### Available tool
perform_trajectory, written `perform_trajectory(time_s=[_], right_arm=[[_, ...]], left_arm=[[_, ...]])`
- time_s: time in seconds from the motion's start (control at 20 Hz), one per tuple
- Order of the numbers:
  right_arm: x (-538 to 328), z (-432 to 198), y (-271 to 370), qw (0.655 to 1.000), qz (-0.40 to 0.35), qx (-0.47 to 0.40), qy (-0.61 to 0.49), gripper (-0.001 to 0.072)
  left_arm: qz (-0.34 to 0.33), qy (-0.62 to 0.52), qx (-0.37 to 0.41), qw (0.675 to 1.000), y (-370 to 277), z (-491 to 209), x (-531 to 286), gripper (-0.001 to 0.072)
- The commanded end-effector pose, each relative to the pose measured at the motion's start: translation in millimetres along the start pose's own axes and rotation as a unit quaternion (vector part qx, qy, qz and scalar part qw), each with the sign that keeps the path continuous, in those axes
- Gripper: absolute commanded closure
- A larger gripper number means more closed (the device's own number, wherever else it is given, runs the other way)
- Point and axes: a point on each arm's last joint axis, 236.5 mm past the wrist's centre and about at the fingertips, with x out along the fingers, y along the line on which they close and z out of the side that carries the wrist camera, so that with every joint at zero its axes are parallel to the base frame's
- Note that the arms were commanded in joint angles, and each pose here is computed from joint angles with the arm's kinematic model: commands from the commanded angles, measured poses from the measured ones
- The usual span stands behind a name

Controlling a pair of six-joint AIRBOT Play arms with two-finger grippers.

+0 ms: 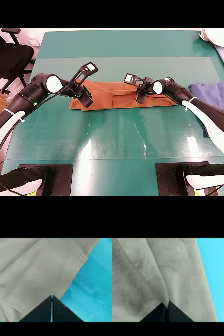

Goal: Fold the shirts.

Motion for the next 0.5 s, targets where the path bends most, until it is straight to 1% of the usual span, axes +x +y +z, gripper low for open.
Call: perform_trajectory(time_s=[0.0, 0.25, 0.3, 0.35, 0.4, 0.45], right_arm=[[0, 2, -3, 1.0, -0.005, 0.001, -0.005, 0.0695], [-1, -2, -19, 1.0, -0.024, 0.013, -0.011, 0.0694], [-1, -5, -25, 0.999, -0.03, 0.018, -0.012, 0.0661], [-2, -8, -28, 0.999, -0.031, 0.025, -0.012, 0.0505], [-2, -11, -30, 0.999, -0.032, 0.029, -0.01, 0.0445], [-2, -13, -33, 0.999, -0.033, 0.036, -0.01, 0.0446]], left_arm=[[0.001, -0.001, 0.0, 1.0, 0, 1, 0, 0.0684], [0.0, -0.001, 0.0, 1.0, 0, 1, 0, 0.0684], [0.0, -0.001, 0.0, 1.0, 0, 1, 0, 0.0684], [0.0, -0.001, 0.0, 1.0, 0, 1, 0, 0.0684], [0.0, -0.001, 0.0, 1.0, 0, 1, 0, 0.0684], [0.0, -0.001, 0.0, 1.0, 0, 1, 0, 0.0684]])
